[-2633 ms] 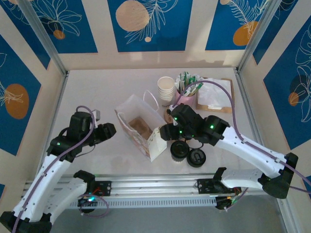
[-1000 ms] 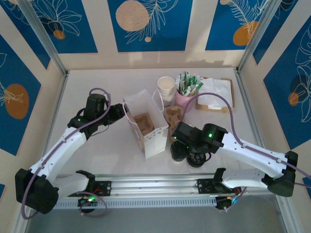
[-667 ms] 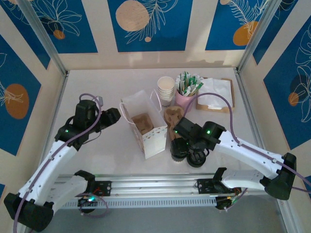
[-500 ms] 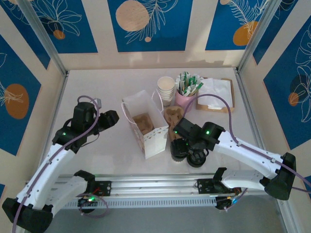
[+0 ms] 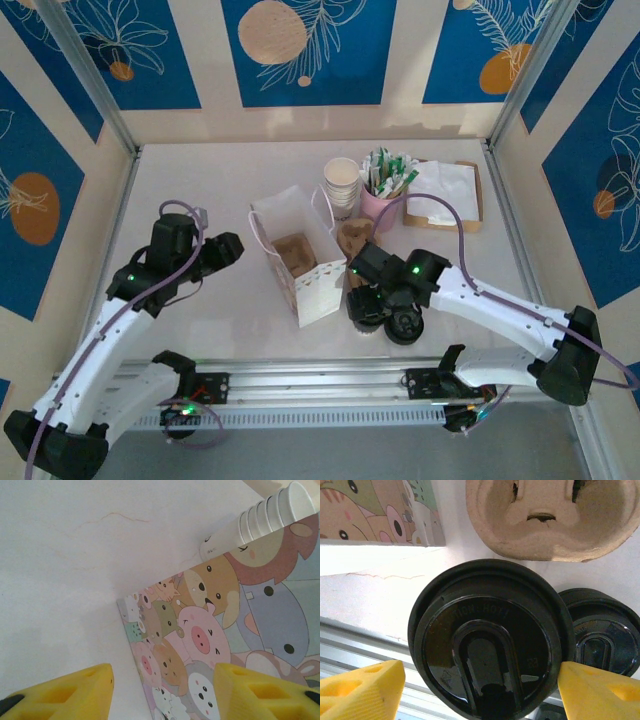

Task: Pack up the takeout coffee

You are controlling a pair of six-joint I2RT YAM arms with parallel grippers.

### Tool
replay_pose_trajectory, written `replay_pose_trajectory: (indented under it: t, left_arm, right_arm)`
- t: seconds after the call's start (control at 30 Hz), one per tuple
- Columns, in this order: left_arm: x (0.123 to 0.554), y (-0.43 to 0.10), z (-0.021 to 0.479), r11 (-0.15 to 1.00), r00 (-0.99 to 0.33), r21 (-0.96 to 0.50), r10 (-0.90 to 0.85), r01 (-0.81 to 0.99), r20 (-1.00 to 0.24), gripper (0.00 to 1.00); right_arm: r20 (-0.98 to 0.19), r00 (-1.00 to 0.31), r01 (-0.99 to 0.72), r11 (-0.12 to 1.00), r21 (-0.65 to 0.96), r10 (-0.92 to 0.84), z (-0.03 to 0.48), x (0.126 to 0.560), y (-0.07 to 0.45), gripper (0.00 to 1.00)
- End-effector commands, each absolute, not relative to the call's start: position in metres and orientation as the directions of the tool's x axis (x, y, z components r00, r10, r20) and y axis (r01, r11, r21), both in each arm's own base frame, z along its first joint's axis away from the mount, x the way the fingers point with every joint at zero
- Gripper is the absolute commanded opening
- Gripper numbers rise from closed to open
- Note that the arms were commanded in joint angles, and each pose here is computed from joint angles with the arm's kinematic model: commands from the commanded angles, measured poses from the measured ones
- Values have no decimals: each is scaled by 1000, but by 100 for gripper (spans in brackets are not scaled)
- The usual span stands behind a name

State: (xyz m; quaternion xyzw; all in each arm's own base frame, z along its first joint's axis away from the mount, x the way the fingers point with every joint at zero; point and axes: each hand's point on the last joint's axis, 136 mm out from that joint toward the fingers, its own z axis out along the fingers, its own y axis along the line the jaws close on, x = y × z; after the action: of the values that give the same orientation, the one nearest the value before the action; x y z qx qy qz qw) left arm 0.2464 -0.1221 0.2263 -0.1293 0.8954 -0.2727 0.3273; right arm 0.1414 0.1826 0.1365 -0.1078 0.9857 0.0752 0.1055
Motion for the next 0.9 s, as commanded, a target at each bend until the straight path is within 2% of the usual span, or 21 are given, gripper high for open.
replay_pose_trajectory:
  t: [0.0,0.37,0.87]
  left_arm:
    - [242,-117,226,829,-751,-556,-400,-53,-525,56]
    - [237,-114,224,835,-756,-547,-397,-61,-522,57]
    - [236,-116,223,828,-759,-558,-401,-60,-512,58]
  right_arm:
    - [-211,-954,-239,966,102,-214,130,142,181,79]
    - [-187,-955,-242,970,37,-231,123,146,176,77]
    - [-188,-953,-245,969,16,-238,124,149,177,80]
